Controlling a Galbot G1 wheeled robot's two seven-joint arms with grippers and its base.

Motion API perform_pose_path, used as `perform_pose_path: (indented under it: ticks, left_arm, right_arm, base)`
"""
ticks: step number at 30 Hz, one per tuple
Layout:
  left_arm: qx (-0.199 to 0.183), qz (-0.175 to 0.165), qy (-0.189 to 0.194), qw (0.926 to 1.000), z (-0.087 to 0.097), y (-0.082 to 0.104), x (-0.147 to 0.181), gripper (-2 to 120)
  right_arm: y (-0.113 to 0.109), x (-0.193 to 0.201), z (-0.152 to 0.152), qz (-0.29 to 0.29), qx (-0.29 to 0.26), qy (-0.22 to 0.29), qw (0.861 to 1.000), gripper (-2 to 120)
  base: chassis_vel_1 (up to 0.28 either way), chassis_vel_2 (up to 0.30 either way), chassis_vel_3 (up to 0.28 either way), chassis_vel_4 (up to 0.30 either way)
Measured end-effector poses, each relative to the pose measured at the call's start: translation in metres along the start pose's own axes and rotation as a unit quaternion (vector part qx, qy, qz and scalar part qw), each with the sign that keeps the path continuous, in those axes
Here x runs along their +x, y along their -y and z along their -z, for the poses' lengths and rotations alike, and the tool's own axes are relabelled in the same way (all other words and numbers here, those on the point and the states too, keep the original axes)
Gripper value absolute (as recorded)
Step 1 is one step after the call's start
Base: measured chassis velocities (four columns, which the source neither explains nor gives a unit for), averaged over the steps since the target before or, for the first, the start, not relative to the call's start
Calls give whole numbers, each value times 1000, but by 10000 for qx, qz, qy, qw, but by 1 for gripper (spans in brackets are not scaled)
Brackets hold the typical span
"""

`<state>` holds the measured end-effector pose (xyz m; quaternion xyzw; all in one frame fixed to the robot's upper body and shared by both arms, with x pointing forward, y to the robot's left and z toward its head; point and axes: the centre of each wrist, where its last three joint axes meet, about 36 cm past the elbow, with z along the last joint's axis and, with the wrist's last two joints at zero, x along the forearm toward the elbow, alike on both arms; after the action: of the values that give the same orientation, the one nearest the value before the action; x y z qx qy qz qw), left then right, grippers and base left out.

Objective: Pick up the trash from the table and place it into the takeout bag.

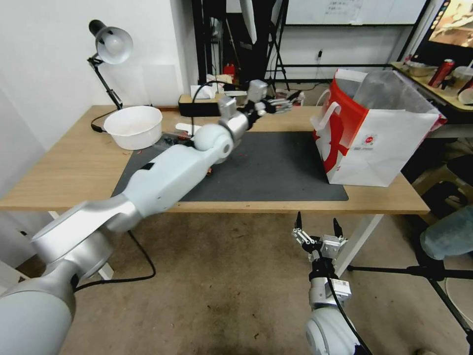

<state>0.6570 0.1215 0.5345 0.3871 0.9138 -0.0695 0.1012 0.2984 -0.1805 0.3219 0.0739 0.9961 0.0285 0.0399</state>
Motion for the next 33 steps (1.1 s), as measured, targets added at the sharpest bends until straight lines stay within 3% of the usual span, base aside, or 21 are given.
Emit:
perform_pose_path:
  ticks: [4,7,14,24,33]
  left_arm:
    - [19,198,-27,9998,-2,-10,22,100]
    - [-8,537,-73,9985,-1,-27,58,100]
    - [-12,1014,-97,9948,3,-43,112,100]
    - [5,1426,-246,9895,-8,-47,170,100]
    - [-39,2000,-365,9791,-11,-37,231,100]
  right_arm:
    - [-1,0,0,11,-1,-4,10000,100]
    - [-3,1,0,23,1,-11,10000,100]
    - [-5,1,3,53,2,-16,10000,100]
    - [-7,3,3,95,8,-34,9999,100]
    - [-9,4,3,137,0,-48,9999,100]
  base:
    - [0,0,0,0]
    - [0,0,0,0]
    - [0,0,0,0]
    - [0,0,0,0]
    - [0,0,0,0]
